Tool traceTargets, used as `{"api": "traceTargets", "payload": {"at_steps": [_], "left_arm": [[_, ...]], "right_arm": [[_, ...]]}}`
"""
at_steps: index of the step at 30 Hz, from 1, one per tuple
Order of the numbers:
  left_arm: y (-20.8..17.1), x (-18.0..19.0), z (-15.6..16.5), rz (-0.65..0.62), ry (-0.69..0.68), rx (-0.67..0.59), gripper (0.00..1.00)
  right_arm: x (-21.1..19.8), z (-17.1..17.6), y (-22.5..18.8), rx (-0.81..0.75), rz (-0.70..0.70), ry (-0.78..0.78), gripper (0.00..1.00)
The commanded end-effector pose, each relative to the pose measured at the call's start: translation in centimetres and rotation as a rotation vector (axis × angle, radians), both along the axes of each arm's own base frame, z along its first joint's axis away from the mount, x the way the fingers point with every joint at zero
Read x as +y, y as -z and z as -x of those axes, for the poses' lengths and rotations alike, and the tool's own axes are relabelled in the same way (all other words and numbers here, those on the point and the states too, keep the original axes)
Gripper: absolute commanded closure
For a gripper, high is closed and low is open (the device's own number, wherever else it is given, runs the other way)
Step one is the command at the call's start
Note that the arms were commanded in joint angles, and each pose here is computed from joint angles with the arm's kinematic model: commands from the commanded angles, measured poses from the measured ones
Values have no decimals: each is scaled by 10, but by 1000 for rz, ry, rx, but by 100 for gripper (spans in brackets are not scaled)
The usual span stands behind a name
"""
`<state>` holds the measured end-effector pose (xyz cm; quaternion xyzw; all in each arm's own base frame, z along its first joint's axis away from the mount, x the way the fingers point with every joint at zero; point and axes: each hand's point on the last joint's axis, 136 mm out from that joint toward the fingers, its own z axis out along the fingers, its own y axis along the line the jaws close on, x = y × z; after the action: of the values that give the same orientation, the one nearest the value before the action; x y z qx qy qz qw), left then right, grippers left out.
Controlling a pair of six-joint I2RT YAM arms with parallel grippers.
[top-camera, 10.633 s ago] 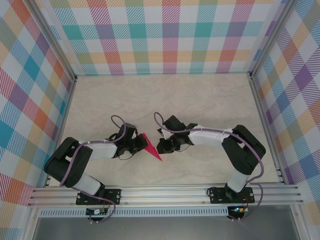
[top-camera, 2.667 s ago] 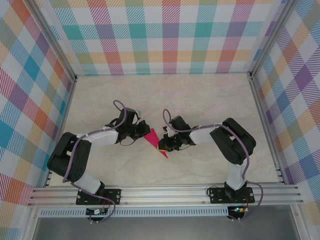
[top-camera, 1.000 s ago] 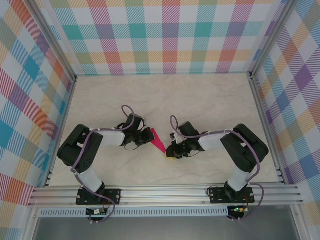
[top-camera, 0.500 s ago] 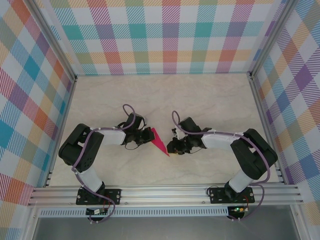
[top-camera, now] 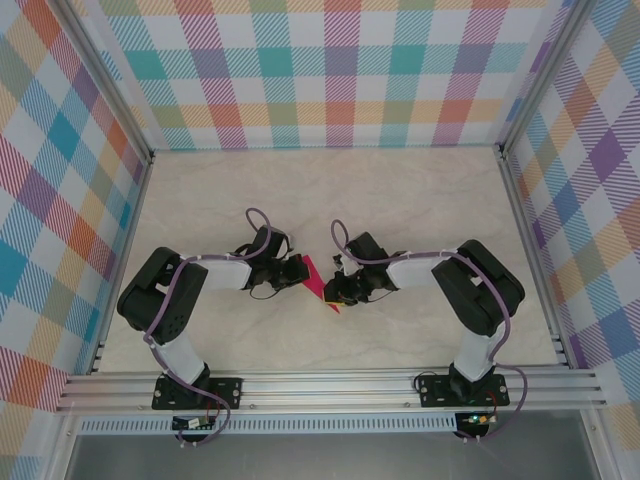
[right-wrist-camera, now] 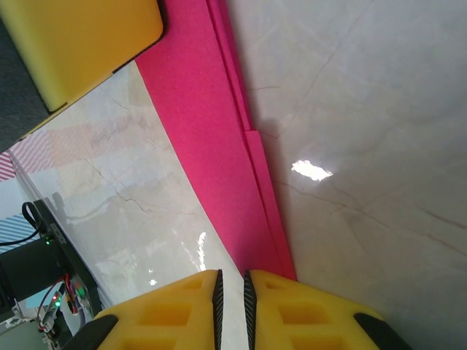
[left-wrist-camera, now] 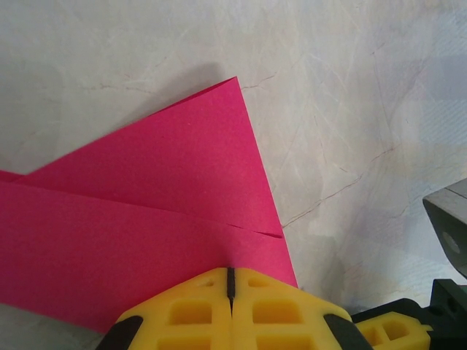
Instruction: Fold a paper plane with a square sheet of paper (pick it up from the middle)
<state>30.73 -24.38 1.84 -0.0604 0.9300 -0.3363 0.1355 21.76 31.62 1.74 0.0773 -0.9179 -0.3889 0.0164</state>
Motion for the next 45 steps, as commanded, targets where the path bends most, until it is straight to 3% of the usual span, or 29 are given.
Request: {"api": "traceTargets", "payload": {"at_steps": [1,12,19,31,45], "left_arm": [[38,28,16,-140,-42,97,100],[44,26,23,-118,-23,120,100],[55,26,30,-122,-17,162,100],[49,24,25,-120,-6,147,100],[40,22,21,-96,-29,119,100]], "right_arm": [[-28,23,31,89,153,24,81],[-38,19,20,127,244,97,82],[-25,7,-12,93,203,78,82],[-14,-1,-32,79,183,24,79],[-37,-15,-35,-73,214,110,72]]}}
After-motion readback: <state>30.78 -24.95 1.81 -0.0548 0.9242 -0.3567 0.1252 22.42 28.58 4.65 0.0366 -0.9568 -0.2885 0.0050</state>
